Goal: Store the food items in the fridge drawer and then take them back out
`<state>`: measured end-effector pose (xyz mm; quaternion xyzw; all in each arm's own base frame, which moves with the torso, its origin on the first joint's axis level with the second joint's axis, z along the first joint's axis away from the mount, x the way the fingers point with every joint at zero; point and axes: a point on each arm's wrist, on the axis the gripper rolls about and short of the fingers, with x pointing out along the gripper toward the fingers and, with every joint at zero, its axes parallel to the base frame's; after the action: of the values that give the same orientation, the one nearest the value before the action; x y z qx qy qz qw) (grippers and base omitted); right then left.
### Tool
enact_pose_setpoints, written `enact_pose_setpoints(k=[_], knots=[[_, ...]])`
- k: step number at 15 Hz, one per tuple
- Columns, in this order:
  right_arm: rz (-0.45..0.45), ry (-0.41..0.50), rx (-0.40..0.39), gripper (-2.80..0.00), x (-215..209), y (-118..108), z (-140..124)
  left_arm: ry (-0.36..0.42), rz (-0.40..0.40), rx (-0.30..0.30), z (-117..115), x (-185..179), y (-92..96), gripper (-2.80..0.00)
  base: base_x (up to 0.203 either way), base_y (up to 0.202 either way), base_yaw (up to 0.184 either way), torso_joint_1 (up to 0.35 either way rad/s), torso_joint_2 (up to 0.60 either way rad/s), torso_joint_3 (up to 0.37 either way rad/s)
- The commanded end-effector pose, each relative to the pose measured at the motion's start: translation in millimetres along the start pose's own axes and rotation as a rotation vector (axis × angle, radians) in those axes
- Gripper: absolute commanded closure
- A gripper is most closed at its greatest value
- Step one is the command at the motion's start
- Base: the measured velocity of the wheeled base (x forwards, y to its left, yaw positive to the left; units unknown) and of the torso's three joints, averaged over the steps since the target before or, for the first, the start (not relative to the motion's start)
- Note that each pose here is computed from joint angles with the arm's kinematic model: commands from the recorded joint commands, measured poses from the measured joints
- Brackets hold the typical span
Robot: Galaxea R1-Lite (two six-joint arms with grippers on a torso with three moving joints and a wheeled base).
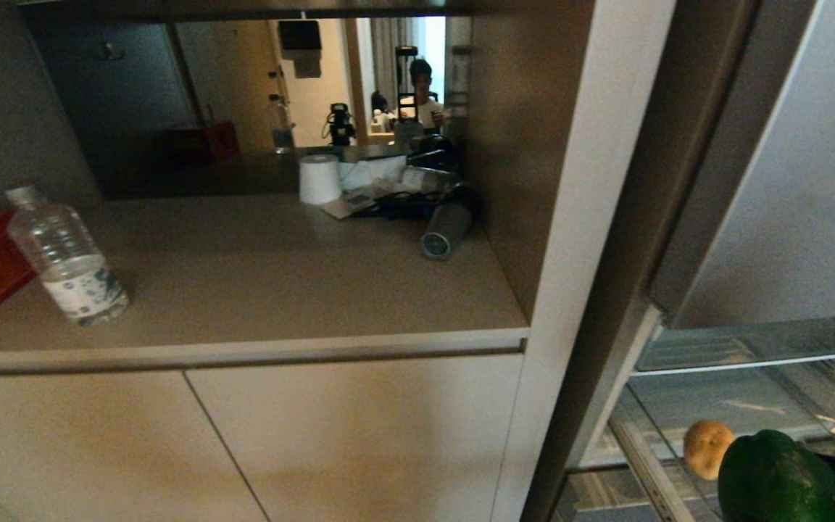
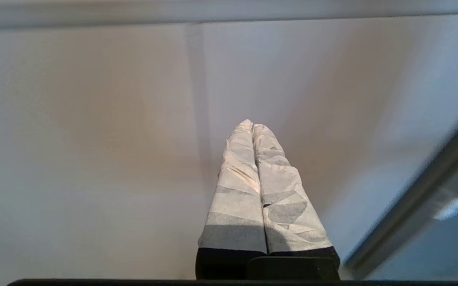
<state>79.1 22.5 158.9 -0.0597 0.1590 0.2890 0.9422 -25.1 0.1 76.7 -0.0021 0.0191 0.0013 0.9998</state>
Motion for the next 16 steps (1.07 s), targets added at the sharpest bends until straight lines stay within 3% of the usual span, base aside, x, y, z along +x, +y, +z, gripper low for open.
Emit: enact_pose_setpoints(k=[1, 8, 13, 16], knots=[[0.020, 0.005, -0.008, 0.00, 1, 1, -2, -0.001, 0.001, 0.000, 0, 0, 0.0, 0.00, -0.001, -0.010, 0.180, 0.002, 0.00, 0.001], [0.203, -0.078, -0.039, 0.00, -9, 8, 1, 0.000, 0.001, 0.000, 0, 0, 0.0, 0.00, 0.001, -0.007, 0.142, 0.002, 0.00, 0.001], [0.364, -0.072, -0.082, 0.00, 23, 7, 49, 0.000, 0.001, 0.000, 0, 0, 0.0, 0.00, 0.000, 0.000, 0.000, 0.000, 0.00, 0.000], [0.468, -0.009, -0.102, 0.00, 63, 20, 73, 0.000, 0.001, 0.000, 0, 0, 0.0, 0.00, 0.000, 0.000, 0.000, 0.000, 0.00, 0.000]])
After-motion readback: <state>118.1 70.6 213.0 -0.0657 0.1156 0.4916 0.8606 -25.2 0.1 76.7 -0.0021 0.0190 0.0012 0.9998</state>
